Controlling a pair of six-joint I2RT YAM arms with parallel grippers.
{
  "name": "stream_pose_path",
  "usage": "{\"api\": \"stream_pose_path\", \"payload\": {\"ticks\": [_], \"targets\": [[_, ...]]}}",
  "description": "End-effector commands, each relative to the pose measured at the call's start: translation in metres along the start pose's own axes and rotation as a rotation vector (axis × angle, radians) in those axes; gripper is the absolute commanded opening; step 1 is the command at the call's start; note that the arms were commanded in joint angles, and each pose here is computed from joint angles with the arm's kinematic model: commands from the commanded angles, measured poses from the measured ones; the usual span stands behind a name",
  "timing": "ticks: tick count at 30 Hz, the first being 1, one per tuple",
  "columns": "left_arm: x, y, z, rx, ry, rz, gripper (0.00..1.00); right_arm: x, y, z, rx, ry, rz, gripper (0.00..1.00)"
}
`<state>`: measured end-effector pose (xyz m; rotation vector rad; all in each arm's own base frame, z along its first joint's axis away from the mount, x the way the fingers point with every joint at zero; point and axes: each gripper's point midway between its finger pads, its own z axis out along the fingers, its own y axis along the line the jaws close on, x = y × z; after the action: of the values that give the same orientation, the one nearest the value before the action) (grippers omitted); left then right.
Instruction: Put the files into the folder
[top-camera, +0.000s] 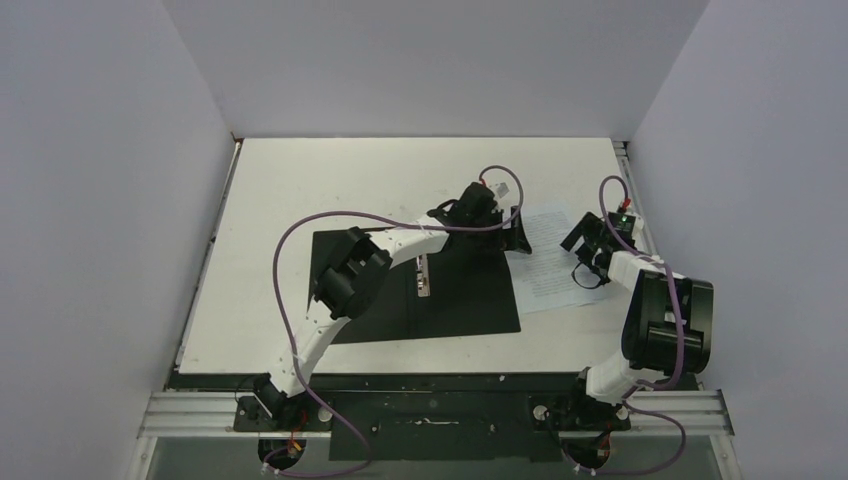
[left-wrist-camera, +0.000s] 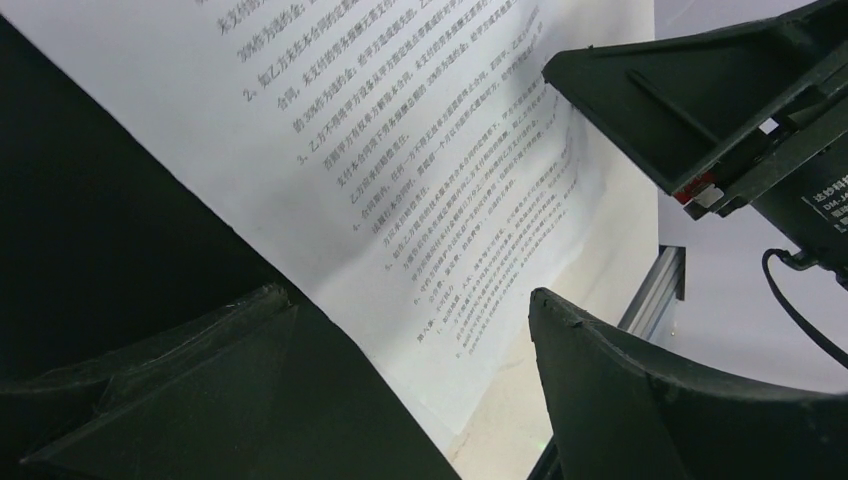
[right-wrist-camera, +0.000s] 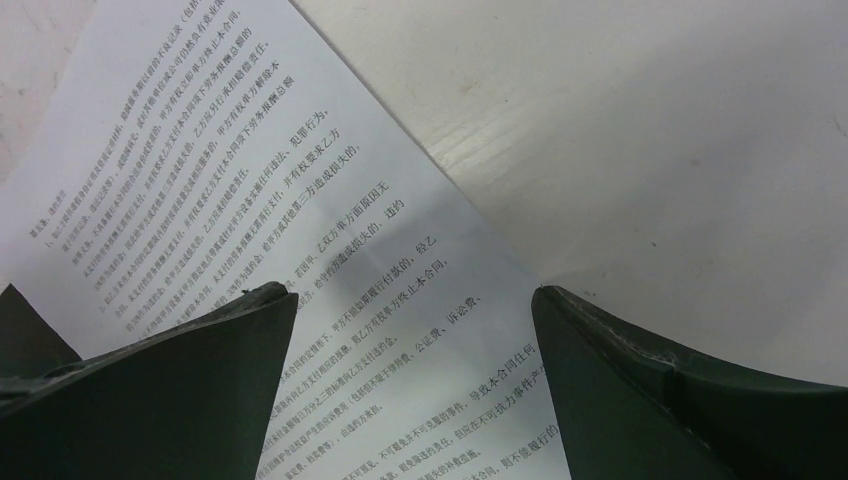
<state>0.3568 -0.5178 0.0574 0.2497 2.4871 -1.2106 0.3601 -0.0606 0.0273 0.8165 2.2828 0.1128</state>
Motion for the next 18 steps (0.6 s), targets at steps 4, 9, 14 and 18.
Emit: {"api": "stream_pose_path", "payload": {"ticks": [4,9,14,18], "targets": [[-0.005,0.001,0.005,-0.002,0.017,0.033,0.88,0.013,0.008,0.007,-0.077,0.024,0.025,0.98],[0.000,0.010,0.009,-0.025,0.029,0.031,0.88,0.017,0.011,0.006,-0.096,0.035,0.025,0.87],[0.004,0.014,0.011,-0.028,0.037,0.024,0.87,0.012,0.017,0.002,-0.119,0.027,0.029,0.64],[0.005,0.015,0.012,-0.031,0.039,0.020,0.87,0.004,0.019,-0.004,-0.122,0.004,0.029,0.51]]}}
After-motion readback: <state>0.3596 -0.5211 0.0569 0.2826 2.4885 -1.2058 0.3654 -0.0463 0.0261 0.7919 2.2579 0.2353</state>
